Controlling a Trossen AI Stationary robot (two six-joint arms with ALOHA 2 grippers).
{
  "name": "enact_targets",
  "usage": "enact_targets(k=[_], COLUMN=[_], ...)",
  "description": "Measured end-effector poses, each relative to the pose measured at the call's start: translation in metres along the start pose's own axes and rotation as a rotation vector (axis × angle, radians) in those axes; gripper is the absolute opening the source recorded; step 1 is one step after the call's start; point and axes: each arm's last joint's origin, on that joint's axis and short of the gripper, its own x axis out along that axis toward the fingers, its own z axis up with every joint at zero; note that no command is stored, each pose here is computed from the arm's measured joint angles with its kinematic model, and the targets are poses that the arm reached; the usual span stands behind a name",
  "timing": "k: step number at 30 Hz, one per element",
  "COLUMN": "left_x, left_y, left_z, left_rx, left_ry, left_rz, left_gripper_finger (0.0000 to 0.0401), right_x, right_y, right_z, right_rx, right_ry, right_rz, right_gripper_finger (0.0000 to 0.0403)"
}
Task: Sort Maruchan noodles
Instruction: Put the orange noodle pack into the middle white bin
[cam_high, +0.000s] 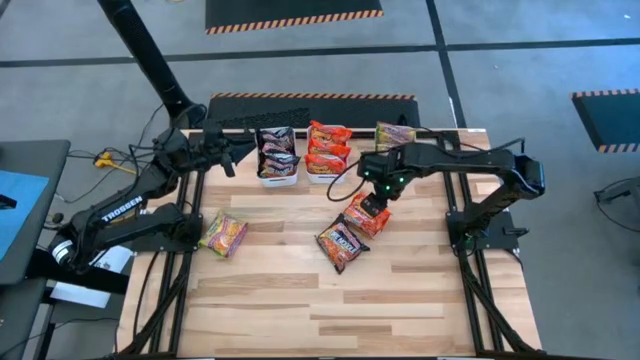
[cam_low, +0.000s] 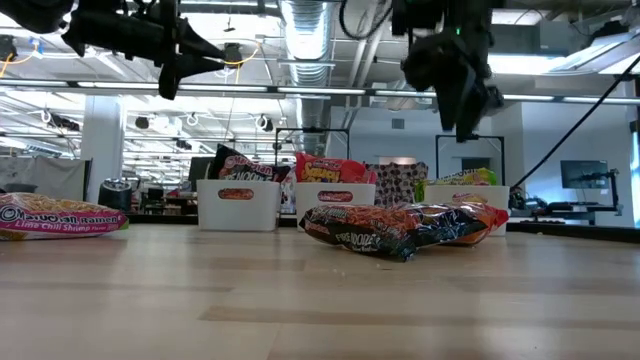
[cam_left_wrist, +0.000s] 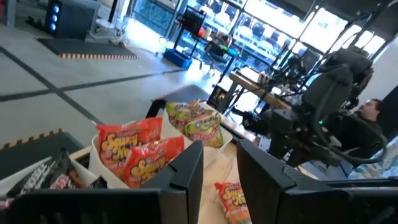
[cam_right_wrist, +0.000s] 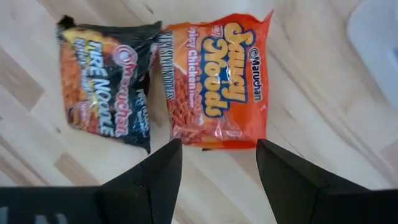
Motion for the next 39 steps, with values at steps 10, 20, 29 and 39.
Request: enact_targets(k=[10,20,29,39], left_x=[0.000,0.000,0.000,0.000], left_y=[0.001,0.001,0.002,0.002], left_z=[-0.003,-0.003,-0.005,-0.005], left_rx=[-0.013,-0.016,-0.035,-0.038], left_ry=[0.027,0.028,0.047,0.043], left_rz=[0.007,0.008,0.018,0.026], left_gripper_finger=[0.0086,0.0086,0.0086,0.0086], right_x=[0.038,0.053,0.069,0.084], right_y=[-0.035,-0.051,-0.066,-0.071], right_z=[0.002,0.006,0.005,0.001], right_rx=[0.043,-0.033,-0.008,-0.004], right_ry=[0.022,0.001,-0.017,-0.043], right_rz=[-0.022,0.034,0.084,0.138], right_gripper_finger=[0.0228,0.0228,0.0228,0.0228])
